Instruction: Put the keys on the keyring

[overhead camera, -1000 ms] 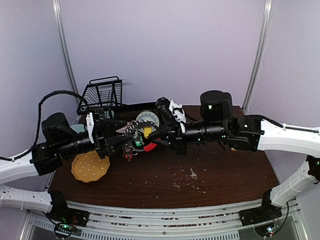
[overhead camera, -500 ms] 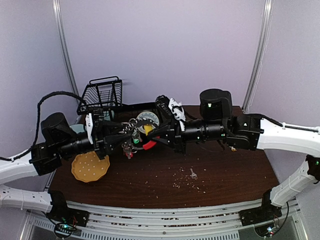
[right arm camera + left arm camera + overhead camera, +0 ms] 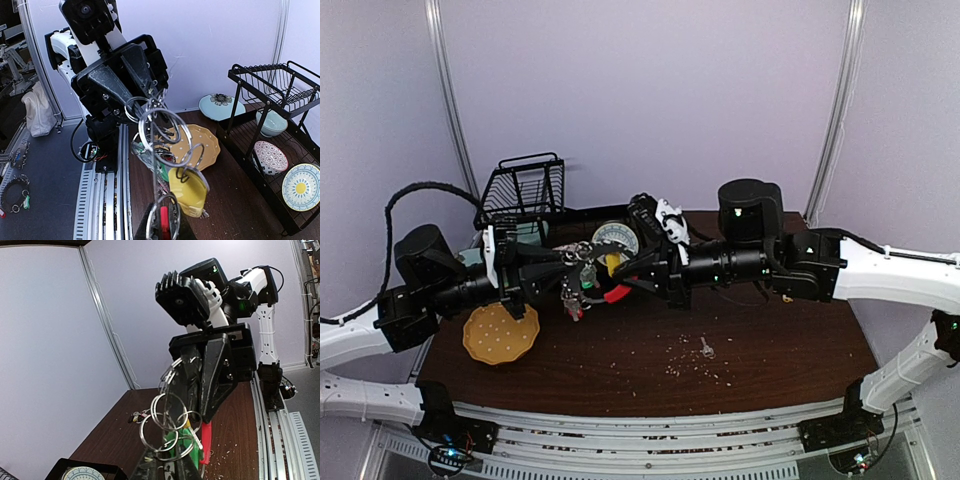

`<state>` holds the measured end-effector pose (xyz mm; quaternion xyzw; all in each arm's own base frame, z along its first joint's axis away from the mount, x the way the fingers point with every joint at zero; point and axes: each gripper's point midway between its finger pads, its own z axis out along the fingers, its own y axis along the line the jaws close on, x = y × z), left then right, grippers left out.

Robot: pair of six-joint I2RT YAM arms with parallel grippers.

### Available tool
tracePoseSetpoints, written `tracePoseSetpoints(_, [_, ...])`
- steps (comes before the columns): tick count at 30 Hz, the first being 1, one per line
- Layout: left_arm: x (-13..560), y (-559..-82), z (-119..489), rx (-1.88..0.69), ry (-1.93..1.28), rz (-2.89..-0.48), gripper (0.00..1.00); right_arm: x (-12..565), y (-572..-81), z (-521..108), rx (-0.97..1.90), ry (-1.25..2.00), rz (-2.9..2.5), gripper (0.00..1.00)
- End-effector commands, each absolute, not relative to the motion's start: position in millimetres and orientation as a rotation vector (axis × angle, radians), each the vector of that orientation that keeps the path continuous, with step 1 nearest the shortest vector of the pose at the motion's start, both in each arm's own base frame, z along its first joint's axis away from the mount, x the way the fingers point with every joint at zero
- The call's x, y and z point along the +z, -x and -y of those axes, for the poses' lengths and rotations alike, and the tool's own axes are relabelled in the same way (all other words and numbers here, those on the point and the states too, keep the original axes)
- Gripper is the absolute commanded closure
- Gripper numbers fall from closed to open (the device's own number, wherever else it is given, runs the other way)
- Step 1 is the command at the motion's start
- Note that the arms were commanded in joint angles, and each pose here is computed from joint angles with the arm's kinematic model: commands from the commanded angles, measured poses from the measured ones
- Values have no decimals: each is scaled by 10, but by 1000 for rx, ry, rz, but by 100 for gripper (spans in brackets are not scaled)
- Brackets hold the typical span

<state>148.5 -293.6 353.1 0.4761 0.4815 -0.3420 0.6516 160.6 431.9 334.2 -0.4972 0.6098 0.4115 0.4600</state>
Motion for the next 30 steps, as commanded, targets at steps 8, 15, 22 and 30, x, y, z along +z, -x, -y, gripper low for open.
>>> tracePoseSetpoints(8, [3718, -1412, 2904, -785, -1064, -1026, 90, 3583, -1638, -4244, 979, 1180, -1438, 100])
tracePoseSetpoints(15, [3760, -1300, 2877, -810, -1082, -966, 91, 3546, -1670, -4224, 954, 1182, -1454, 100])
tracePoseSetpoints(22, [3741, -1245, 2892, -825, -1107, -939, 93, 3557, -1668, -4224, 956, 1184, -1455, 100])
tracePoseSetpoints(30, [3758, -1326, 2893, -804, -1088, -985, 83, 3576, -1634, -4207, 966, 1197, -1442, 100])
